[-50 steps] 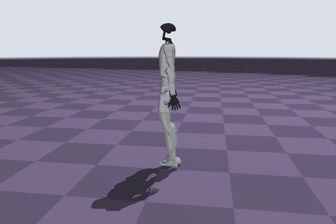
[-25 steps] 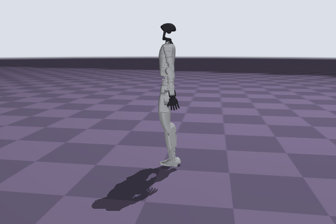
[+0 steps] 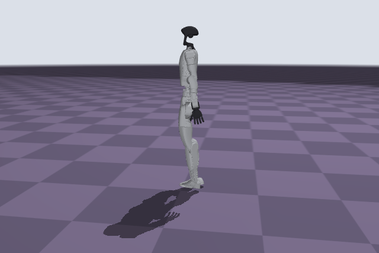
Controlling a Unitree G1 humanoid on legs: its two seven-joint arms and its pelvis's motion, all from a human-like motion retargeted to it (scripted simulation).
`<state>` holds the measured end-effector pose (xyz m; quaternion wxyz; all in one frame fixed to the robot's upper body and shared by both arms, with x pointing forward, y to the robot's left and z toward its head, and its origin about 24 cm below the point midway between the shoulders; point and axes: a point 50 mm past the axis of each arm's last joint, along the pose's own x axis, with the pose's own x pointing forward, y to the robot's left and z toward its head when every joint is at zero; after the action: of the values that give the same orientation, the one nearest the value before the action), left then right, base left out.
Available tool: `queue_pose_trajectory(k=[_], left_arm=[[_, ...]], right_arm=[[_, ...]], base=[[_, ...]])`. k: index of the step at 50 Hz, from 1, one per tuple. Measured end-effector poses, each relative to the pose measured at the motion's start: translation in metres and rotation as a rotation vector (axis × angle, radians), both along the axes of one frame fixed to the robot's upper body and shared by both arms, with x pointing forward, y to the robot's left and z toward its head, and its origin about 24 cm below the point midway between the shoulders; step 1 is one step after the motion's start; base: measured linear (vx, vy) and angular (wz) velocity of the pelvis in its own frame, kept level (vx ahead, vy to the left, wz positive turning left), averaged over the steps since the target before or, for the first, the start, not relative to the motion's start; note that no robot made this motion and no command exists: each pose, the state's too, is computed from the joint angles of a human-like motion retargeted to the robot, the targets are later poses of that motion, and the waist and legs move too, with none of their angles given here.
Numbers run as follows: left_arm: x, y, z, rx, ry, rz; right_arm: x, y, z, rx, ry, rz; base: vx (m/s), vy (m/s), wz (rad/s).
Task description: In place motions
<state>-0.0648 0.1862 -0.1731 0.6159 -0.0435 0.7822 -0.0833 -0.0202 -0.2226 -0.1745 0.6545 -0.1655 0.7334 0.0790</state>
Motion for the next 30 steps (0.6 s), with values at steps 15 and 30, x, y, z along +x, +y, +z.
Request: queue_pose_trajectory(k=[15, 30], left_arm=[[0.0048, -0.0013, -0.0010, -0.005, -0.017, -0.002], [0.0037, -0.0031, -0.0010, -0.009, -0.014, 0.001]], right_arm=[[0.0046, 0.0025, -0.0008, 0.013, -0.016, 0.009], [0.0040, 0.0040, -0.0011, 0.023, -0.012, 0.013]], base=[[0.00, 0.00, 0.00], [0.00, 0.00, 0.00]])
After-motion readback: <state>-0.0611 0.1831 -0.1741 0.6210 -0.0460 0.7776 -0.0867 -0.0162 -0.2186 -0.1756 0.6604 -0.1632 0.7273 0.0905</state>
